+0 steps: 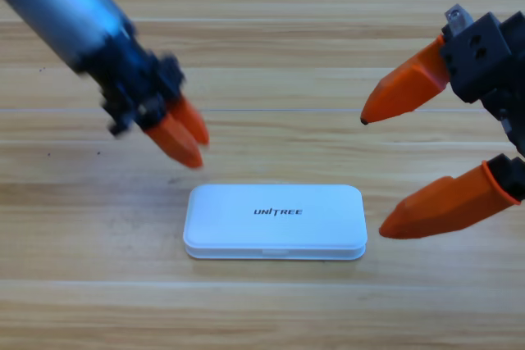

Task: Clean up eraser and pencils

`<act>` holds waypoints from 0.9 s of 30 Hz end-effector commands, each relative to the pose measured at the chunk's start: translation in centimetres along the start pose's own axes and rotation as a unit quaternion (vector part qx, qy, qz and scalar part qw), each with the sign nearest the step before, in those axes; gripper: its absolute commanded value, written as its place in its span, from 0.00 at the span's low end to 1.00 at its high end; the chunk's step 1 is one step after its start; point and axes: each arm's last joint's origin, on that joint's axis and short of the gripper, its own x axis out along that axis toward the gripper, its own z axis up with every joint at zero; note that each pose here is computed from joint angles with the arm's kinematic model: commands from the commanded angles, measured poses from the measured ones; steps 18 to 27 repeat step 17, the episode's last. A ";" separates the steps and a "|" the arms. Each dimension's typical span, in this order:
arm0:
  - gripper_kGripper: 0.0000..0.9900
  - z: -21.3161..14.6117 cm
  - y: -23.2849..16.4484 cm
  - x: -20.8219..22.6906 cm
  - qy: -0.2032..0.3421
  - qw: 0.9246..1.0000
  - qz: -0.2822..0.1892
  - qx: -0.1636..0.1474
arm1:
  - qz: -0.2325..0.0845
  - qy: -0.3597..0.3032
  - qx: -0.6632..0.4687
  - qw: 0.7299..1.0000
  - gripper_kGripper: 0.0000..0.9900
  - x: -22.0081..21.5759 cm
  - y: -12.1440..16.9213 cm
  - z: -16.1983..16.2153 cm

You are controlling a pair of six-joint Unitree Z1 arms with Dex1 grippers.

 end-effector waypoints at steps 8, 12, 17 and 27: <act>1.00 7.1 -16.2 -6.6 -0.045 0.992 0.033 0.110 | 0.011 0.002 0.006 1.000 0.97 0.9 -0.2 -0.2; 1.00 6.6 -16.8 -6.0 -0.028 0.993 0.034 0.106 | 0.011 0.002 0.006 1.000 0.97 0.9 -0.2 -0.2; 1.00 6.2 -16.8 -5.7 -0.018 0.996 0.036 0.080 | 0.011 0.003 0.006 1.000 0.97 0.9 -0.2 -0.2; 1.00 6.2 -16.8 -5.7 -0.018 0.996 0.036 0.080 | 0.011 0.003 0.006 1.000 0.97 0.9 -0.2 -0.2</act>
